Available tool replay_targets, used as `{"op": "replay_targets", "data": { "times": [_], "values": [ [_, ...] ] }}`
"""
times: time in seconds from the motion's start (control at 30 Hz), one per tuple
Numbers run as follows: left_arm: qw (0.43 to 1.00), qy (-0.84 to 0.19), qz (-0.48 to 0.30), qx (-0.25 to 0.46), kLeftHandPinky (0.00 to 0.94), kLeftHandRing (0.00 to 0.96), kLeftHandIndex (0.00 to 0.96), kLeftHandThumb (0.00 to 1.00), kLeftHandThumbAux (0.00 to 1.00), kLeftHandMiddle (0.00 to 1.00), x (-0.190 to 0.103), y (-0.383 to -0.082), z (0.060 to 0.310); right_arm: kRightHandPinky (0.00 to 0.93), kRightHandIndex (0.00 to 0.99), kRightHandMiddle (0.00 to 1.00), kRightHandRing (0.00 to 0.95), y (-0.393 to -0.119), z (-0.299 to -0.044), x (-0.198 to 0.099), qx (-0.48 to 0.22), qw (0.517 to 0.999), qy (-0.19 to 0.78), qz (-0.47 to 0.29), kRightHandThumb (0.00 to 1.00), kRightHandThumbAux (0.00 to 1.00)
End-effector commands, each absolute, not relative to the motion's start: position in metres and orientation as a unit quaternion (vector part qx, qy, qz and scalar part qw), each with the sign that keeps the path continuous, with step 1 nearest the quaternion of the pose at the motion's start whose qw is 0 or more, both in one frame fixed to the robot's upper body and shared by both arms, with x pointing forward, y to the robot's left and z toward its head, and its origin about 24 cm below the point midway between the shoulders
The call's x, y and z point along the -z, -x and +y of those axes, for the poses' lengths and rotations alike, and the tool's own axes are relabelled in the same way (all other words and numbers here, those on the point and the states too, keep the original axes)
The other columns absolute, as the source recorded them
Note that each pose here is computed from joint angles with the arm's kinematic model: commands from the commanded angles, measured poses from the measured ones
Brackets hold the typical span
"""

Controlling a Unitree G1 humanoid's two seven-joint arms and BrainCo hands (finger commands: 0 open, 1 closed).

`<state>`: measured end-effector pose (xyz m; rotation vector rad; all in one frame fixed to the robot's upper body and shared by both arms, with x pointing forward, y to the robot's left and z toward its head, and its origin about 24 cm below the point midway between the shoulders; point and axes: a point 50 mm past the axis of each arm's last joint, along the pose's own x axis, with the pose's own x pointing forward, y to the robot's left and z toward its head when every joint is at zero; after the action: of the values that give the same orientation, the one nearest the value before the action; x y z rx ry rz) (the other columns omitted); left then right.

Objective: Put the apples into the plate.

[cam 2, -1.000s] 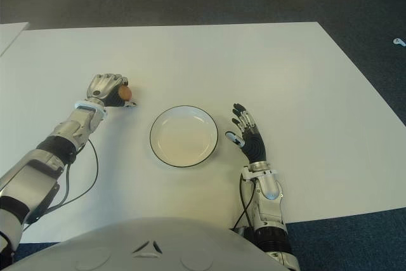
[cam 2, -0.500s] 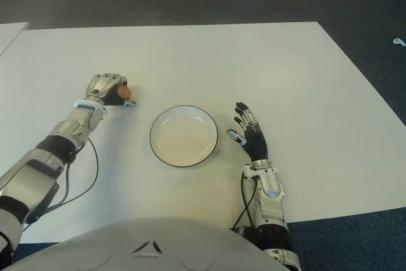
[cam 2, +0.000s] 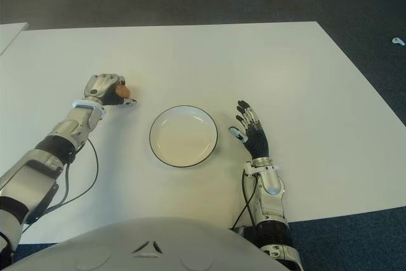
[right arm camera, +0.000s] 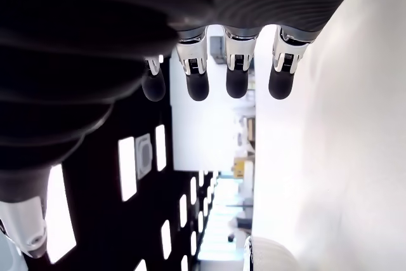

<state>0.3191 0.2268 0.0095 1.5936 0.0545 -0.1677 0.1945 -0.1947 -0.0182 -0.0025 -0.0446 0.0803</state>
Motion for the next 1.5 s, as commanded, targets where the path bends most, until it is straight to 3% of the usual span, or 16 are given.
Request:
{"op": "replay_targets", "data": {
  "times": [0.03,0.7,1.5],
  "values": [
    [0.700,-0.704,0.055,0.111,0.805,0.820,0.395,0.851,0.670,0.527,0.005,-0.306,0.225,0.000,0.000,0.000,0.000,-0.158,-0.197,0.067,-0.013,0.993,-0.037,0.115,0.108,0.566],
    [0.723,-0.683,-0.080,0.067,0.798,0.813,0.396,0.850,0.670,0.527,-0.084,-0.310,0.180,0.000,0.000,0.000,0.000,-0.160,-0.200,0.071,-0.027,0.993,-0.025,0.113,0.093,0.612],
    [0.709,-0.670,-0.187,0.120,0.796,0.823,0.404,0.855,0.666,0.534,-0.108,-0.284,0.112,0.000,0.000,0.000,0.000,-0.160,-0.198,0.073,-0.026,0.992,-0.027,0.119,0.087,0.643]
  ]
}}
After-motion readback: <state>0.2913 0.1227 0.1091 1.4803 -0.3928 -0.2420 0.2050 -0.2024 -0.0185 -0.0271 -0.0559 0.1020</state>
